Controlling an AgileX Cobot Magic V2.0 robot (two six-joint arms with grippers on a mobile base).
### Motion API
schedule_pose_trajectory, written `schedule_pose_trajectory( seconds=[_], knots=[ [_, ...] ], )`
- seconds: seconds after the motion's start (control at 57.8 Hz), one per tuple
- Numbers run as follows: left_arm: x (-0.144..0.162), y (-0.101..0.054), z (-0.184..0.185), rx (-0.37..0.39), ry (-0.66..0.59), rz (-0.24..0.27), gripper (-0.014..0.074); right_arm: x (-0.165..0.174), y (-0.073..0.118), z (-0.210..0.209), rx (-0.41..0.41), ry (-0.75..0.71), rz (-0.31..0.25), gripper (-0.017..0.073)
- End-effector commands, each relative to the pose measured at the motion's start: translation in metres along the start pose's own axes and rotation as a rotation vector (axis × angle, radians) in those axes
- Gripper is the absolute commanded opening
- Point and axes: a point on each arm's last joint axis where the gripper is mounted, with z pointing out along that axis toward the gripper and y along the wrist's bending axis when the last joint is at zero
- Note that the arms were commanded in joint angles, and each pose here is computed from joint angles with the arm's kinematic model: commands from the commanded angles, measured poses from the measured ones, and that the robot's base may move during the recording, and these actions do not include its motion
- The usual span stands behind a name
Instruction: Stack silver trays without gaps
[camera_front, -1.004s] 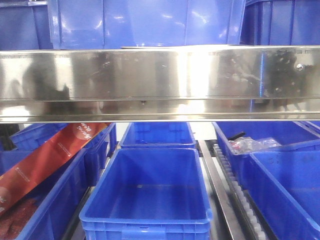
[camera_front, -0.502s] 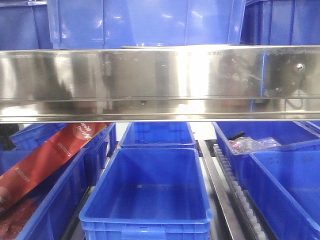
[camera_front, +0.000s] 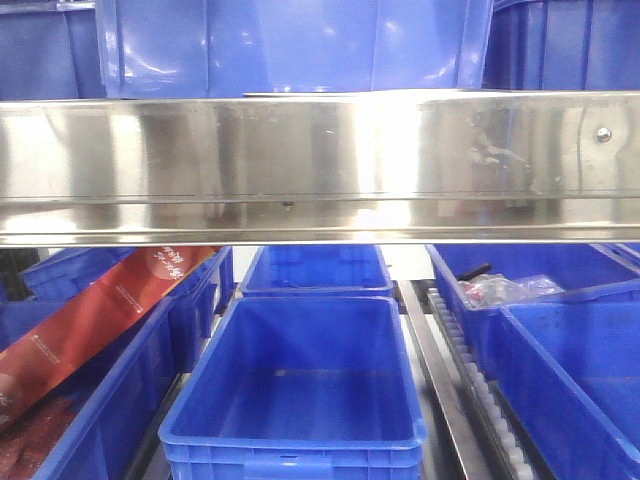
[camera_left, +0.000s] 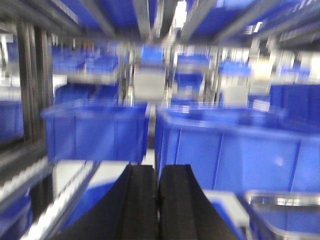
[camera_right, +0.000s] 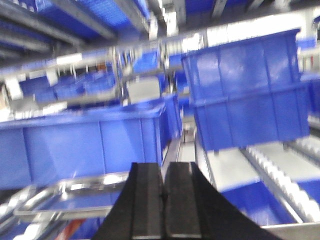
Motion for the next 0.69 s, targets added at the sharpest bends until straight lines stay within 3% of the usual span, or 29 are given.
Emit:
schedule_pose_trajectory(
  seconds=[0.0, 0.087, 0.225, 0.294, 0.381, 0.433, 0.588, 0.675],
  knots=[
    [-0.013, -0.002, 0.016, 0.008, 0.089, 0.041, -0.0007, -0.018, 0.005, 0.011, 0.0, 0.098, -0.002, -0.0079],
    [-0.025, -0.006, 0.036, 0.048, 0.203, 0.092, -0.0007, -0.036, 0.01, 0.029, -0.005, 0.257, -0.01, -0.0079],
    [-0.04, -0.013, 0.072, 0.096, 0.354, 0.039, -0.001, -0.069, 0.017, 0.069, -0.018, 0.471, -0.034, -0.0079],
    [-0.044, -0.018, 0.089, 0.133, 0.409, -0.008, -0.0017, -0.084, 0.019, 0.09, -0.024, 0.506, -0.05, -0.0079],
    [-0.048, -0.029, 0.114, 0.224, 0.492, -0.124, -0.0018, -0.097, 0.02, 0.12, -0.031, 0.539, -0.071, -0.0079],
    [-0.052, -0.037, 0.126, 0.276, 0.517, -0.165, -0.0018, -0.101, 0.02, 0.133, -0.035, 0.592, -0.072, -0.0079],
    [-0.056, -0.068, 0.166, 0.381, 0.547, -0.114, -0.0018, -0.106, 0.029, 0.182, -0.094, 0.785, -0.082, -0.0079],
    [-0.048, -0.091, 0.189, 0.374, 0.593, -0.064, -0.0018, -0.11, 0.041, 0.207, -0.151, 0.793, -0.097, -0.0079]
  ],
)
